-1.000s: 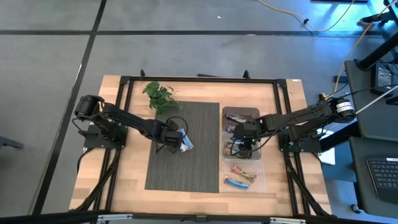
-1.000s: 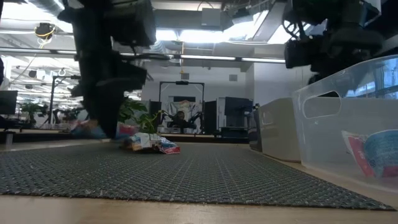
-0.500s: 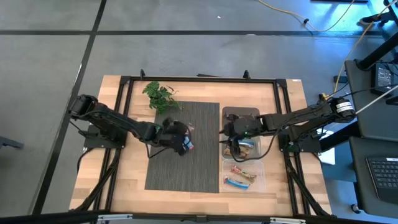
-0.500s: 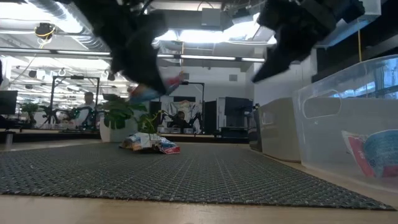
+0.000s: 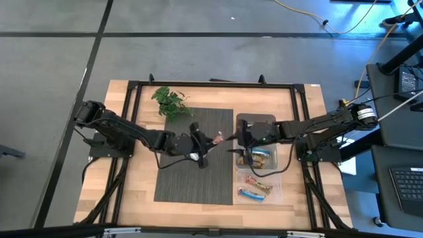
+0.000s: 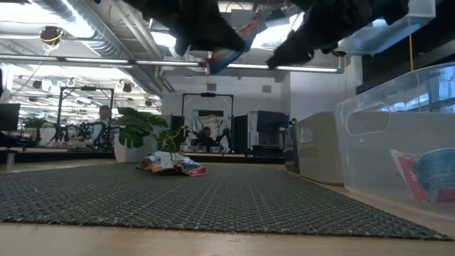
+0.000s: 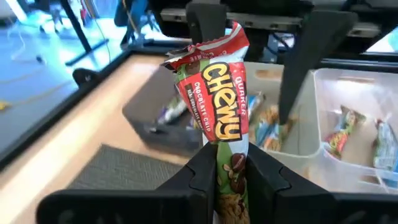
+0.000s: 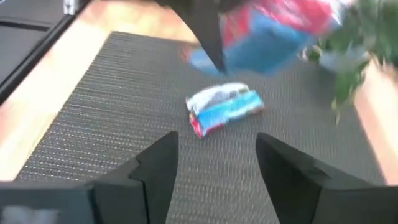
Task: Pick and place Granola Bars by type
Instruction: Put the red granola bar into the transparent bin
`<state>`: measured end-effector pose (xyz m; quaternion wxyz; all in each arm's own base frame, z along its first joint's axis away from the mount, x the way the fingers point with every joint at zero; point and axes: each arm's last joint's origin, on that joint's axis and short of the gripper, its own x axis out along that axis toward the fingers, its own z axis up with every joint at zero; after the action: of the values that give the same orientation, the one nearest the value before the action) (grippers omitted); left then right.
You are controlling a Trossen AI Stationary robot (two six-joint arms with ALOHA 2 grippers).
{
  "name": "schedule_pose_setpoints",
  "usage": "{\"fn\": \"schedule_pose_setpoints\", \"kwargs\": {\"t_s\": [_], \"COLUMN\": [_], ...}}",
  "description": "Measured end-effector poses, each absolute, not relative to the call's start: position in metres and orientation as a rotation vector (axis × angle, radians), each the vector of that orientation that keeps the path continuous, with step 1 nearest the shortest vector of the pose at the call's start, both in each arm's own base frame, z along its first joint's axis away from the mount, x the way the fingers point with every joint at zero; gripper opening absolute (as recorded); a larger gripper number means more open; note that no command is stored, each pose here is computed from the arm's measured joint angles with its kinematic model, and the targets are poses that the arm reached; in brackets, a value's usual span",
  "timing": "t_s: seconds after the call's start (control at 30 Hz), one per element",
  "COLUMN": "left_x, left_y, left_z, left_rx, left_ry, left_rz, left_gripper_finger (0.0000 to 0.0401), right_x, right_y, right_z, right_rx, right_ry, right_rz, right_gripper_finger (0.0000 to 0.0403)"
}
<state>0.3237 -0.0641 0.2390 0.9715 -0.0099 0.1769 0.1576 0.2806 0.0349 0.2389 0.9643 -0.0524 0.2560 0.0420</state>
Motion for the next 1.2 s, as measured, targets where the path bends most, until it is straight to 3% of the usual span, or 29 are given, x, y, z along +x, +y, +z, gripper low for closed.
{"fn": "schedule_pose_setpoints", "kwargs": {"t_s": [0.33,0.67,0.8,1.2], "left_x": [0.33,0.33,0.331,0.331], "left_y": [-0.067,-0.068,-0.068,-0.068], "left_z": [0.25,0.252,0.253,0.254], "left_rx": [0.045,0.079,0.094,0.096], "left_ry": [0.248,0.232,0.221,0.208], "left_rz": [0.234,0.2,0.197,0.195], "left_gripper_finger": [0.0053,0.0046,0.005,0.0046], "right_x": [0.289,0.291,0.291,0.292], "right_y": [0.041,0.042,0.042,0.043], "right_z": [0.261,0.269,0.269,0.267], "right_rx": [-0.21,-0.171,-0.155,-0.157], "right_ry": [0.26,0.174,0.176,0.18], "right_rz": [0.113,0.112,0.126,0.144], "right_gripper_finger": [0.025,0.0249,0.0227,0.0112]}}
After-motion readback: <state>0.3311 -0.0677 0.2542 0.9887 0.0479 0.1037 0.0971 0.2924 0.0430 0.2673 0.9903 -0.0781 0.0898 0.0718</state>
